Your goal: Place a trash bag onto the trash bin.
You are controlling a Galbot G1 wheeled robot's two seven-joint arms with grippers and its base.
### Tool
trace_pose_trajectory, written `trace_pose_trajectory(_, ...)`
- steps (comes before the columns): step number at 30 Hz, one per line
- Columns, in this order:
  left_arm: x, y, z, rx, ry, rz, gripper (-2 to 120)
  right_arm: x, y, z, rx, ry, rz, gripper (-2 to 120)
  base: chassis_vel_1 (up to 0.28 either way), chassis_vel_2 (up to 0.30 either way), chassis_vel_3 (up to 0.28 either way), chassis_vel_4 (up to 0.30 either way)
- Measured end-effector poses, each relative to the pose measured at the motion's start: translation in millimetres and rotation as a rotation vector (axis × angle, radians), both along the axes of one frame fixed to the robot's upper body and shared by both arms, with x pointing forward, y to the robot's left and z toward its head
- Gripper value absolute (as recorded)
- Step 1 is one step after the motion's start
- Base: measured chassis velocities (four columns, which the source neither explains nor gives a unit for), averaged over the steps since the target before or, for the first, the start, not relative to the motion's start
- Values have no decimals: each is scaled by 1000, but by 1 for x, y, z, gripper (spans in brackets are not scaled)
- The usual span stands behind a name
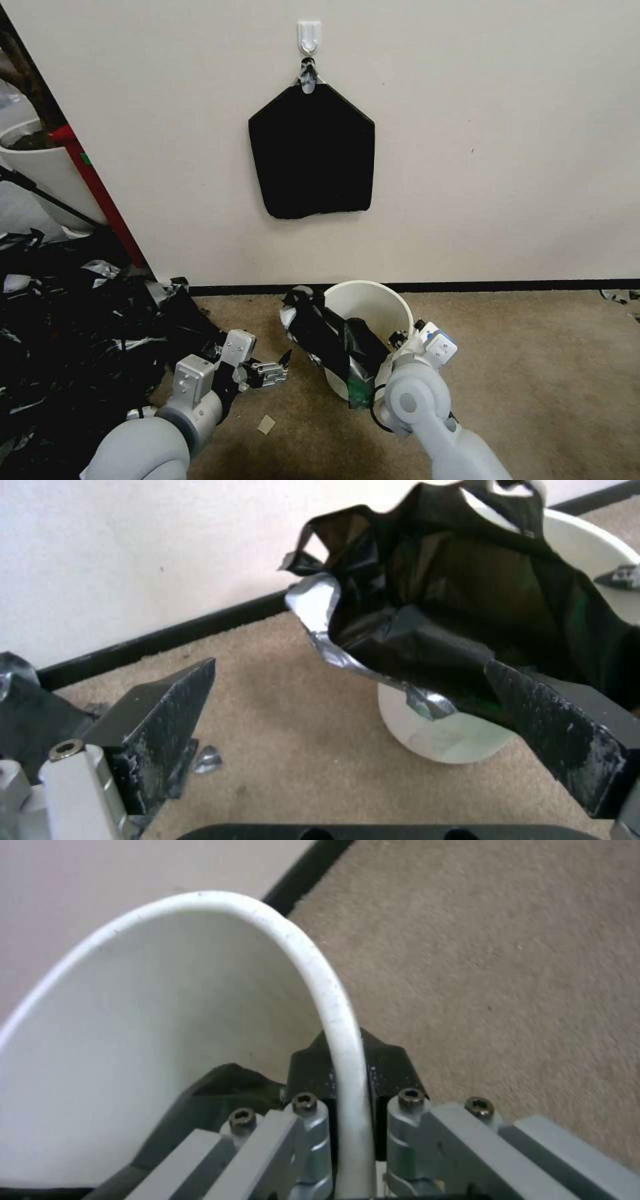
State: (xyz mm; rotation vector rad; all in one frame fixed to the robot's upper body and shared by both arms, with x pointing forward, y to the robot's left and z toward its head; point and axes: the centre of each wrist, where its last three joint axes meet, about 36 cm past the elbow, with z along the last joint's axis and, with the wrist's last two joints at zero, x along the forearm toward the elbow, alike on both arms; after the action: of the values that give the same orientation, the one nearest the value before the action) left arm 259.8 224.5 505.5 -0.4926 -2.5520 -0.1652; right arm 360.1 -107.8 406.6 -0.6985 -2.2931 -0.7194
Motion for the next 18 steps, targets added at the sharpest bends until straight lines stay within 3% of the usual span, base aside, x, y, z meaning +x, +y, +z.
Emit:
trace_pose_trajectory(11,3,1,-7,0,4,16,100,5,11,-4,51,15,-42,7,0,0,0,0)
trace_pose_trajectory(15,6,2,-11,2,7,24,100,3,9,-3,65,4,-19,19,0,0,0,0)
trace_pose_trajectory(18,9,5,-15,2,3,40,100,-7,-2,-1,-13,-79,11,32,0,0,0,0)
